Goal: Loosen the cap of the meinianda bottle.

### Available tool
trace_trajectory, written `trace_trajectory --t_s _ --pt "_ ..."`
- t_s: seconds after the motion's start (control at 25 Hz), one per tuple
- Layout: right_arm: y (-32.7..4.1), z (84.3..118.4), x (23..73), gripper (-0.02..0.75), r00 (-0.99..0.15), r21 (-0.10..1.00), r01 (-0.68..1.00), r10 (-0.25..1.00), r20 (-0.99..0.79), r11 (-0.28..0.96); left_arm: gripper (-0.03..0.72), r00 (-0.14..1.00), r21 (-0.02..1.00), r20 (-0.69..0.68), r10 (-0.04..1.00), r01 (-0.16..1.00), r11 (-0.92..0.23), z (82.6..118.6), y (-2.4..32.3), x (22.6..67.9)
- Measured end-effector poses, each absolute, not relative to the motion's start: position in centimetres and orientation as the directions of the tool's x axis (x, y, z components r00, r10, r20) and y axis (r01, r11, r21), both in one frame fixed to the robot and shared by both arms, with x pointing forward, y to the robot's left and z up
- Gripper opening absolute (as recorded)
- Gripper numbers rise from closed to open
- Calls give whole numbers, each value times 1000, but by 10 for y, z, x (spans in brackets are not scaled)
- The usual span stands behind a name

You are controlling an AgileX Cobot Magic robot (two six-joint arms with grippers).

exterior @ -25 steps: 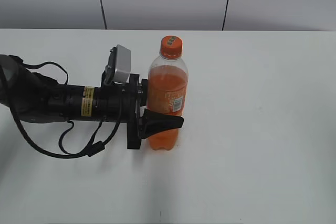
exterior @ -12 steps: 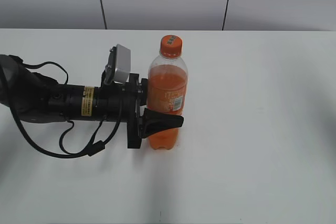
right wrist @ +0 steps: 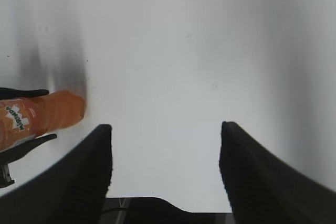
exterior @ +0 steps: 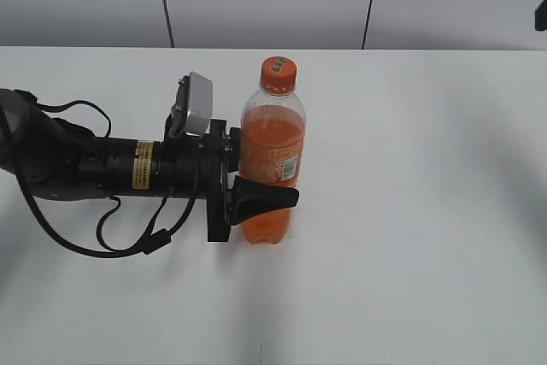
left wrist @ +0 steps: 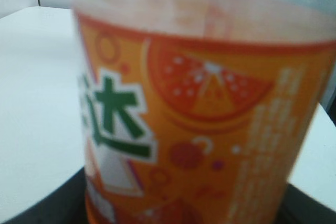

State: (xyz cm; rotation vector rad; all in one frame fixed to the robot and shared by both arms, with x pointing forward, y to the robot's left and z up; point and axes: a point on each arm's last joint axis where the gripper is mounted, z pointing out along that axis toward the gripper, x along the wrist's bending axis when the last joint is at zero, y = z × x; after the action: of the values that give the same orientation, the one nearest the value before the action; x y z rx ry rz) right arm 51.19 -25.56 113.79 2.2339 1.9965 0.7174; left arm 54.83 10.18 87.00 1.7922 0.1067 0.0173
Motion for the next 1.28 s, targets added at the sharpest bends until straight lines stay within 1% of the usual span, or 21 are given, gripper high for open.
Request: trace_trajectory --t_s 0.16,0.4,0.6,0.76,1.0,1.28 --pt "-229 1138 525 480 38 329 934 953 302 -141 418 996 974 -46 82 63 -218 870 102 548" --pt "-179 1129 545 480 0 278 955 941 339 -100 418 996 974 -46 82 63 -218 870 102 548" --pt "-138 1127 549 480 -46 260 964 930 364 -54 418 995 974 -46 83 63 -218 870 102 548" --pt "-111 1132 550 480 -69 257 966 913 401 -40 418 995 974 -47 84 64 -218 870 102 548" --pt "-78 1131 547 480 -116 240 971 890 440 8 418 995 974 -47 87 65 -217 870 102 549" --pt "-56 1121 539 480 -141 208 977 889 437 52 418 995 974 -47 89 66 -216 870 102 549"
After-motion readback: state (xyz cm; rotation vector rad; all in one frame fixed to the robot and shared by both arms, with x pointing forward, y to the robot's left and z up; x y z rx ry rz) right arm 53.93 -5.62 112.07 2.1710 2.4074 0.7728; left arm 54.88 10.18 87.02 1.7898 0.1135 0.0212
